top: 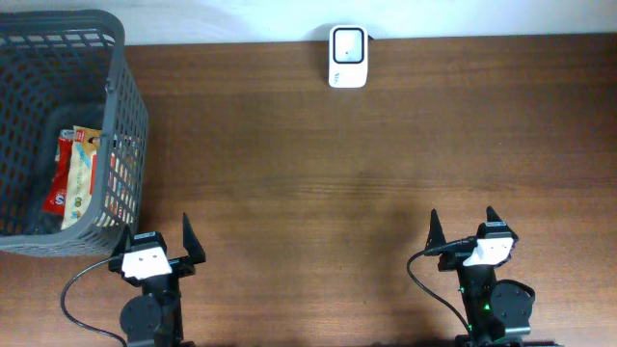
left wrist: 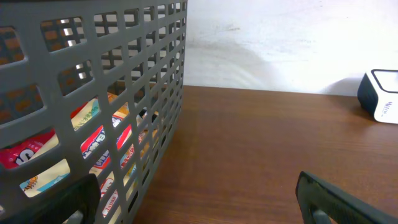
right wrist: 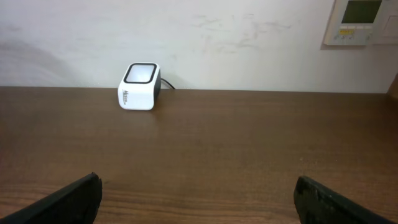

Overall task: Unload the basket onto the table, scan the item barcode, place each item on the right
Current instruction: 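Move the left gripper toward the grey basket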

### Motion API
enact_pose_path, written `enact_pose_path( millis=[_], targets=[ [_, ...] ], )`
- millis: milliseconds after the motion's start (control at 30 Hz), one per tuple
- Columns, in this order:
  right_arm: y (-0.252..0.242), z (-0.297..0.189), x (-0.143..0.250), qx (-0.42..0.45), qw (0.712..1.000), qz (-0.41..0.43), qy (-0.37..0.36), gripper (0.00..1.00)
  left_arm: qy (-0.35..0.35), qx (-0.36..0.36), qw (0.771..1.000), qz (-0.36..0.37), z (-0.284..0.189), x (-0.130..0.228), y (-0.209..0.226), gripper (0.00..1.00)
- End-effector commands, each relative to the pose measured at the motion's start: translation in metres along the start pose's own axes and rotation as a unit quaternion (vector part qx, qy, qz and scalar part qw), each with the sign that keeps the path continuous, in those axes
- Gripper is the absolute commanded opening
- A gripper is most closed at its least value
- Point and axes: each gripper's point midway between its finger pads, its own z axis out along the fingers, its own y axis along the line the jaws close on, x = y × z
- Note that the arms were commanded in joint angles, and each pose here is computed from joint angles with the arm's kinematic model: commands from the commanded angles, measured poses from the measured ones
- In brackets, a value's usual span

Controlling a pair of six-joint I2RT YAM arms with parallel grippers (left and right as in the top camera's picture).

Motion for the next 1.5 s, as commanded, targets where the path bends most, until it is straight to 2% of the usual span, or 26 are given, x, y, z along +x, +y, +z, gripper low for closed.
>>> enact_pose_path(
  millis=[0,867,900,967,1033,1100,1167,1300,1400,1467],
  targets=[
    [0.0,0.0,0.004,0.001,1.0,0.005,0.006,0.98,0.001,-0.007,1.0,0.008,0.001,0.003,0.003,0.99],
    [0.0,0.0,0.004,0.001,1.0,0.005,0.006,0.98,-0.001,-0.007,1.0,0.008,0.001,0.002,0.003,0.99],
    [0.0,0.0,0.004,0.001,1.0,0.005,0.006,0.98,-0.007,-0.002,1.0,0.005,0.001,-0.001,0.001,0.99],
    [0.0,0.0,0.004,0.001,1.0,0.005,0.006,0.98,-0.008,0.062,0.998,-0.027,-0.001,-0.002,-0.021,0.99],
    [0.0,0.0,0.004,0.001,1.0,0.005,0.006,0.98,-0.028,0.179,0.983,-0.032,-0.011,-0.015,-0.06,0.99],
    [0.0,0.0,0.004,0.001,1.0,0.005,0.006,0.98,-0.068,0.296,0.953,-0.018,-0.032,-0.034,-0.096,0.99],
    [0.0,0.0,0.004,0.001,1.0,0.005,0.006,0.98,-0.129,0.349,0.928,0.006,-0.05,-0.06,-0.111,0.99],
    [0.0,0.0,0.004,0.001,1.0,0.005,0.006,0.98,-0.246,0.353,0.902,0.042,-0.075,-0.11,-0.112,0.99],
    [0.0,0.0,0.004,0.001,1.0,0.005,0.006,0.98,-0.279,0.328,0.901,0.048,-0.081,-0.134,-0.105,0.99],
    [0.0,0.0,0.004,0.001,1.0,0.005,0.006,0.98,-0.305,0.314,0.895,0.086,-0.089,-0.151,-0.104,0.99]
  ],
)
